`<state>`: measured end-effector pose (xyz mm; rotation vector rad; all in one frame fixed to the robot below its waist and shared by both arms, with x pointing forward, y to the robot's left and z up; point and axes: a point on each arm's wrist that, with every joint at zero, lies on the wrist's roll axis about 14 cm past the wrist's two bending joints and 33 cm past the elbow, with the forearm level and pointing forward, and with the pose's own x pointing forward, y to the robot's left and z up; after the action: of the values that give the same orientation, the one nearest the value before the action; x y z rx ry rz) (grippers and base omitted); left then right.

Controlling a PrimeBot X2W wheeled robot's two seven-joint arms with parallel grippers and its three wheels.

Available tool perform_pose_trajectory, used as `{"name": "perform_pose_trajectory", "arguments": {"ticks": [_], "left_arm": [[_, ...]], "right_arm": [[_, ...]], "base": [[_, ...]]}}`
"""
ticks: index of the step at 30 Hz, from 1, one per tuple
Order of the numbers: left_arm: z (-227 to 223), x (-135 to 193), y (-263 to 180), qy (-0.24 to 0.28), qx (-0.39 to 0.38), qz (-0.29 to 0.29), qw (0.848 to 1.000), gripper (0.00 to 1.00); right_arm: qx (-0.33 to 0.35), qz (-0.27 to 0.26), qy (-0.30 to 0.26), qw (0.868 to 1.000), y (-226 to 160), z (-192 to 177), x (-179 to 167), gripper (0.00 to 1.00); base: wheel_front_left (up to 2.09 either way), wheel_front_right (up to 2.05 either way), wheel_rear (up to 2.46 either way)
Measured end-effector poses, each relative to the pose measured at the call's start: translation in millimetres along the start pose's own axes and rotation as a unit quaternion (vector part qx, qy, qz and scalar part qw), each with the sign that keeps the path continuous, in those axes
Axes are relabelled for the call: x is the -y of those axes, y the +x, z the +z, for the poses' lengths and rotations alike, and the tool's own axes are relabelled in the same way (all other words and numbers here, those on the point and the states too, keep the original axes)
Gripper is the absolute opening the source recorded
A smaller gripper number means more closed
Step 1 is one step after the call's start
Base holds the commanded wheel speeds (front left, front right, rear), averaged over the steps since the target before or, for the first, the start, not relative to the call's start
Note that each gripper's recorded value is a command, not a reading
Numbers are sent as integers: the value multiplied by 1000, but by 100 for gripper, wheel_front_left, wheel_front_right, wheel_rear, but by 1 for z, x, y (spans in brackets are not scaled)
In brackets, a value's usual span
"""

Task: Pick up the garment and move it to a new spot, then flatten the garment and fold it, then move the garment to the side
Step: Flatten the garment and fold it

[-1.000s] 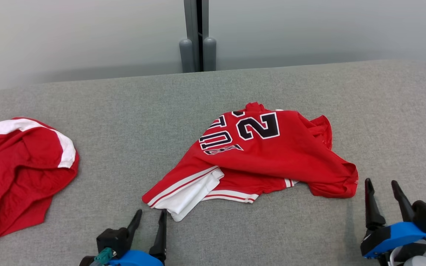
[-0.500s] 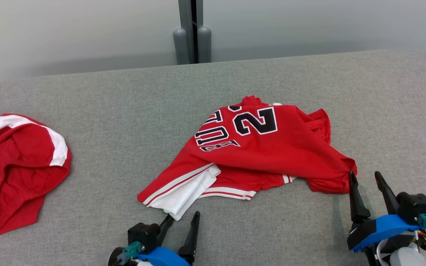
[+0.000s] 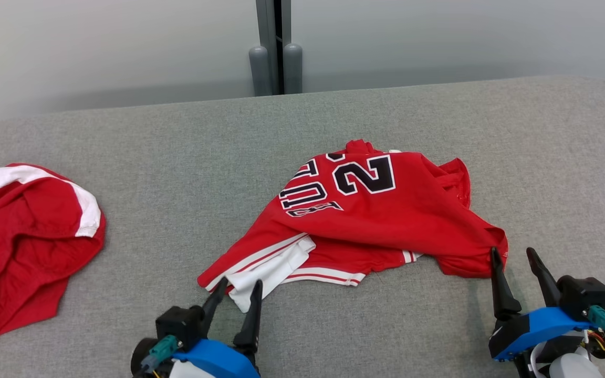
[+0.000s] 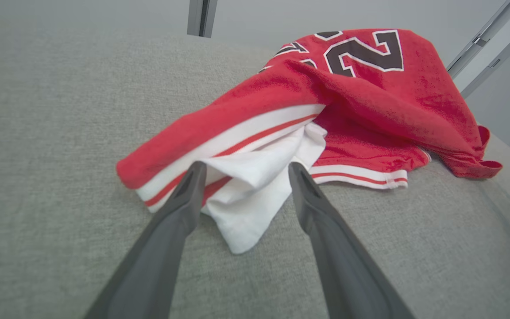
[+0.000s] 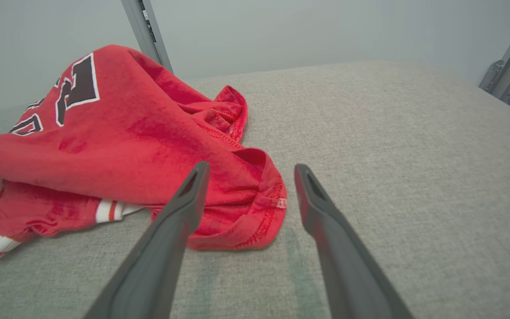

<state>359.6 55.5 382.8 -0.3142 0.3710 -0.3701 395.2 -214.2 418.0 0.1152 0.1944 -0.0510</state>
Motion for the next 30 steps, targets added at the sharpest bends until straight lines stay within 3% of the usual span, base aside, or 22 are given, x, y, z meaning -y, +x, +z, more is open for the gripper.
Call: {"name": "perform_pose_trajectory", "arguments": {"ticks": [9, 23, 24, 25, 26, 30], "left_arm": [[32, -33, -7, 30, 50, 50, 997, 100], [-6, -41, 4, 25, -19, 55, 998, 98], [-6, -41, 6, 26, -21, 55, 998, 50], [-5, -42, 7, 27, -21, 55, 998, 42], [-3, -42, 9, 28, -18, 54, 998, 0], [5, -42, 14, 31, -7, 52, 998, 0]], "right_arm": [[-2, 7, 6, 1000, 2, -2, -7, 100], [-8, -3, 6, 1000, 2, -5, 0, 100], [-8, -4, 6, 1000, 2, -6, 1, 100], [-9, -5, 6, 1000, 2, -6, 2, 100], [-9, -5, 7, 1000, 2, -7, 2, 100], [-12, -4, 8, 1000, 4, -9, 1, 100]], "base": [[0, 0, 0], [0, 0, 0], [0, 0, 0], [0, 0, 0], [0, 0, 0], [0, 0, 0]]}}
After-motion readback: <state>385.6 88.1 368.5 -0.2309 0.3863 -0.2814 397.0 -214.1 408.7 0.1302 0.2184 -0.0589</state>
